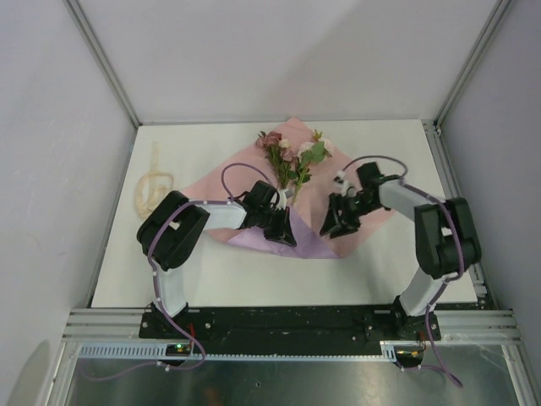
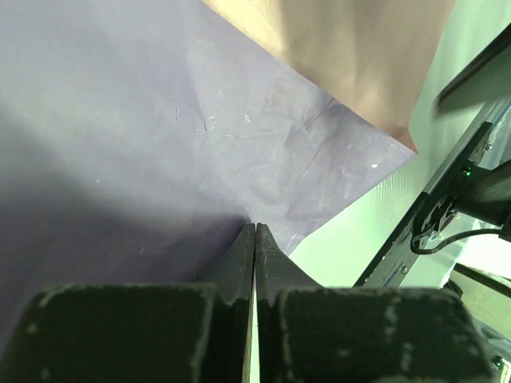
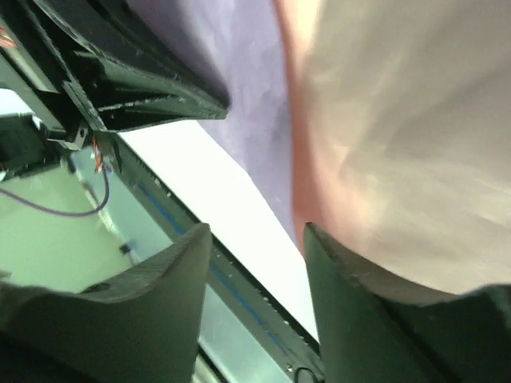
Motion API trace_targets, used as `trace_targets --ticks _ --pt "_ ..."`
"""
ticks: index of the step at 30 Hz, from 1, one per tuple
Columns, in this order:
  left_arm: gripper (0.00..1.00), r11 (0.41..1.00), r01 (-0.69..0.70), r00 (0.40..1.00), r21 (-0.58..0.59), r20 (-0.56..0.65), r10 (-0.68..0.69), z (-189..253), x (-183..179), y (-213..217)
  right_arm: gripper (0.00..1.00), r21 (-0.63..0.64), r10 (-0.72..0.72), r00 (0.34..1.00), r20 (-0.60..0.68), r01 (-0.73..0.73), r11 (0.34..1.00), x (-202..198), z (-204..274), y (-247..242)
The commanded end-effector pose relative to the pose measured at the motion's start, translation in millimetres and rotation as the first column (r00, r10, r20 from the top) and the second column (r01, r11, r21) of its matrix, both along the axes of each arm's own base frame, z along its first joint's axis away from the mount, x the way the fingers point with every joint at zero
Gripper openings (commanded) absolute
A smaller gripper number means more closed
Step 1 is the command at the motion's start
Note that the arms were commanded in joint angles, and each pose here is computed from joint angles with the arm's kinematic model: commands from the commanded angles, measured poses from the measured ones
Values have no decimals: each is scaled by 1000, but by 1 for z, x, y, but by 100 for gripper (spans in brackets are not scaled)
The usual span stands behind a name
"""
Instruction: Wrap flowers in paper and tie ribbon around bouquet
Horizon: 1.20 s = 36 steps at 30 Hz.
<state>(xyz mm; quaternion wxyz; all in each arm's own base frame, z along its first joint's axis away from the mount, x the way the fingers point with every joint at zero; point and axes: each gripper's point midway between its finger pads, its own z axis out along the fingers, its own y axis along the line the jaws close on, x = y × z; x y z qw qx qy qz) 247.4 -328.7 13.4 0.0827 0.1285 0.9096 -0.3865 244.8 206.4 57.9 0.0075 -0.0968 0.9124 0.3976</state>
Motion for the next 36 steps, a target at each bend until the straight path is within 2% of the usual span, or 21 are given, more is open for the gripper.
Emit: trace_targets --ticks 1,4,8,11,13,15,17,20,25,29,31,36 --pt "0 984 -25 1000 178 -4 26 -45 -2 27 61 -77 -146 978 148 158 984 37 30 -57" --pt "0 985 -24 1000 172 -11 27 -44 -2 25 69 -177 -311 932 186 344 922 58 24 -119" --pt "0 985 -21 1000 170 -11 23 -44 -3 23 72 -268 -496 848 188 530 804 68 11 -189" --pt "0 985 -18 1000 170 -14 21 -45 -4 22 76 -310 -571 796 201 605 733 74 0 -224" --pt "0 985 -17 1000 169 -16 20 -45 -4 21 78 -313 -593 779 203 626 714 80 -6 -234" --pt "0 985 -17 1000 169 -18 21 -46 -4 21 81 -297 -609 770 191 637 712 90 -11 -236" --pt "0 986 -17 1000 167 -17 20 -46 -4 20 92 -277 -613 772 168 634 722 102 -21 -233" --pt "0 986 -16 1000 167 -16 19 -46 -4 20 98 -243 -598 794 109 604 759 119 -28 -222" --pt "0 987 -18 1000 162 -15 21 -45 -2 18 95 -146 -559 828 -44 549 823 136 -34 -188" --pt "0 987 -18 1000 158 -20 22 -45 -1 17 92 -8 -520 843 -137 524 852 145 -26 -160" --pt "0 988 -19 1000 156 -21 23 -44 -1 16 91 85 -497 856 -140 511 855 150 -12 -147" --pt "0 988 -25 999 155 -24 29 -46 0 15 92 291 -478 877 -51 471 833 154 42 -126"
